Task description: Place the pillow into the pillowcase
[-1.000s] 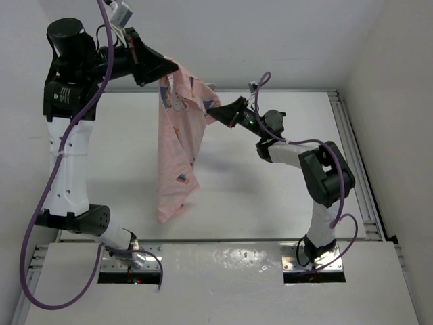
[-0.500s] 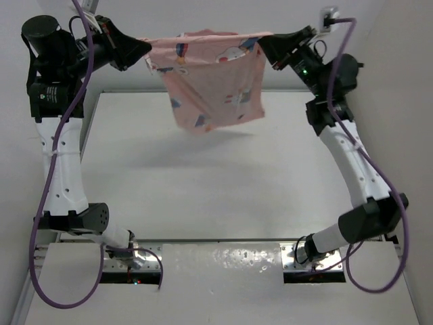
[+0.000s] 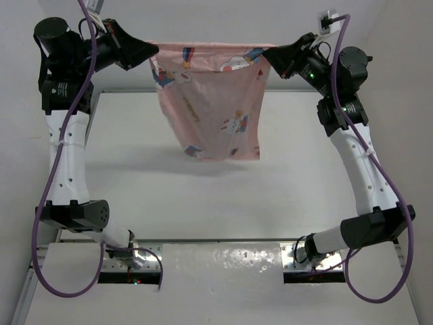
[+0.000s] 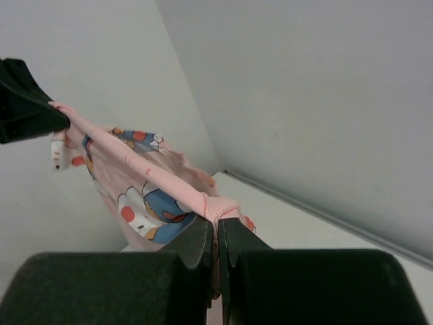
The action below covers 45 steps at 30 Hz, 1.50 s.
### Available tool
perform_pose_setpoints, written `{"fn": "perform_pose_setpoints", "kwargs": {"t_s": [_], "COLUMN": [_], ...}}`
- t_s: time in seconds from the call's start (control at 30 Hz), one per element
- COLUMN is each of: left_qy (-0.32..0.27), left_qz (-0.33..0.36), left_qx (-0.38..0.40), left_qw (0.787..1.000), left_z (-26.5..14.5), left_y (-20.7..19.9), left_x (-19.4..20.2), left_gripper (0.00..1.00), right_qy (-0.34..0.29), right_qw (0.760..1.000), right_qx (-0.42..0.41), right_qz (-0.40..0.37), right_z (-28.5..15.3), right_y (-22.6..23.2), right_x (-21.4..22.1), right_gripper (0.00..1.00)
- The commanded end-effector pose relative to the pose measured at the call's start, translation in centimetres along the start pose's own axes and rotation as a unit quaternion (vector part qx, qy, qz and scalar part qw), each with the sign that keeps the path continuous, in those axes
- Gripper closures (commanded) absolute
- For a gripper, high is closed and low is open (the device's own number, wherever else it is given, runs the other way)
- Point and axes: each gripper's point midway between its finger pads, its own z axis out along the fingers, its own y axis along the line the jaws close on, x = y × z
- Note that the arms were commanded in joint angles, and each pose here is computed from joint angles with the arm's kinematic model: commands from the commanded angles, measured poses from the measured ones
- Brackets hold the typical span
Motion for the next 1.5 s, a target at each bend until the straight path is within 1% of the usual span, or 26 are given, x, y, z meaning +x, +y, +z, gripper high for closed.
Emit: {"fn": "perform_pose_setpoints", "kwargs": {"t_s": [0.0,0.1,0.17,0.23,0.33,0.43,0.5,0.53,0.57,0.67,0.77,0.87,0.93,0.97,1.0,1.03,1.13,1.17,1.2,1.27,1.3,1.33,1.37,1.4,1.43,1.47], "left_qy": [-0.046,-0.018,-0.021,-0.044,-0.107,-0.136,-0.122,-0.11,-0.08,-0.054,-0.065,-0.088,-0.094,-0.095,-0.094,-0.093,-0.08,-0.078,-0.073,-0.049,-0.038,-0.022,-0.016,-0.01,-0.002,-0.005], "left_qz": [0.059,0.028,0.02,0.029,0.099,0.116,0.105,0.109,0.074,0.062,0.08,0.135,0.145,0.151,0.158,0.157,0.13,0.116,0.123,0.077,0.072,0.038,0.024,0.011,-0.004,-0.011], "left_qx": [-0.042,-0.048,-0.037,-0.019,0.006,0.012,0.012,0.006,-0.008,-0.016,-0.006,0.042,0.068,0.079,0.09,0.092,0.077,0.059,0.042,-0.012,-0.032,-0.069,-0.086,-0.099,-0.115,-0.129], "left_qw": [0.996,0.998,0.999,0.998,0.989,0.984,0.987,0.988,0.994,0.996,0.995,0.986,0.983,0.981,0.979,0.979,0.985,0.988,0.989,0.996,0.996,0.997,0.996,0.995,0.993,0.992], "left_z": [-1.6,-0.5,0.0,-0.4,-2.0,-3.4,-3.2,-2.8,-2.0,-1.5,-2.7,-4.6,-5.2,-5.5,-5.8,-5.8,-4.9,-4.3,-3.7,-2.0,-1.4,-0.4,0.1,0.6,1.5,1.9], "left_y": [1.1,3.3,3.4,2.3,-1.1,-2.5,-2.2,-1.4,0.8,1.7,0.3,-4.9,-7.1,-8.2,-9.2,-9.3,-7.1,-5.4,-3.7,1.3,3.3,7.1,9.1,10.7,13.6,15.0], "left_x": [-2.6,0.3,0.2,-2.5,-8.0,-10.4,-9.3,-8.2,-5.4,-3.0,-4.5,-7.4,-8.3,-8.5,-8.7,-8.7,-7.7,-7.2,-6.6,-3.8,-2.6,-0.4,0.6,1.4,2.1,1.8], "left_gripper": [1.0,1.0,1.0,1.0,1.0,1.0,1.0,1.0,1.0,1.0,1.0,1.0,1.0,1.0,1.0,1.0,1.0,1.0,1.0,1.0,1.0,1.0,1.0,1.0,1.0,1.0], "right_qy": [-0.111,-0.054,-0.039,-0.062,-0.121,-0.154,-0.134,-0.12,-0.102,-0.058,-0.074,-0.113,-0.148,-0.146,-0.17,-0.171,-0.15,-0.142,-0.112,-0.09,-0.033,-0.037,-0.021,0.019,0.056,0.013], "right_qw": [0.99,0.997,0.998,0.996,0.986,0.979,0.982,0.985,0.988,0.992,0.99,0.984,0.976,0.977,0.97,0.97,0.976,0.978,0.985,0.989,0.997,0.996,0.996,0.996,0.993,0.995], "right_qx": [0.011,0.02,0.032,0.036,0.034,0.034,0.043,0.047,0.055,0.062,0.032,-0.024,-0.056,-0.061,-0.069,-0.07,-0.06,-0.056,-0.043,-0.031,0.001,0.011,0.028,0.066,0.104,0.1], "right_qz": [-0.087,-0.048,-0.038,-0.056,-0.108,-0.132,-0.121,-0.114,-0.105,-0.089,-0.113,-0.133,-0.149,-0.146,-0.161,-0.161,-0.146,-0.139,-0.12,-0.109,-0.074,-0.086,-0.077,-0.049,-0.018,-0.018], "right_z": [-3.0,-1.1,-0.5,-0.4,-2.2,-4.1,-4.0,-3.9,-3.5,-3.0,-4.5,-7.6,-9.4,-9.8,-11.3,-11.5,-10.4,-9.7,-7.6,-5.4,-2.5,-1.4,0.0,1.0,3.5,4.3], "right_y": [2.2,-0.2,-1.2,-0.8,1.8,3.6,2.3,1.7,0.9,-0.2,3.4,8.7,11.4,11.5,13.0,13.1,11.4,10.7,8.4,6.5,2.1,1.5,-0.2,-3.0,-8.1,-7.3], "right_x": [-8.0,-4.3,-4.0,-7.3,-13.2,-14.8,-12.5,-11.4,-10.2,-7.3,-8.8,-11.4,-12.7,-12.0,-13.1,-12.8,-11.0,-10.5,-8.7,-8.2,-4.5,-6.1,-5.7,-3.8,-0.4,-4.8], "right_gripper": [1.0,1.0,1.0,1.0,1.0,1.0,1.0,1.0,1.0,1.0,1.0,1.0,1.0,1.0,1.0,1.0,1.0,1.0,1.0,1.0,1.0,1.0,1.0,1.0,1.0,1.0]}}
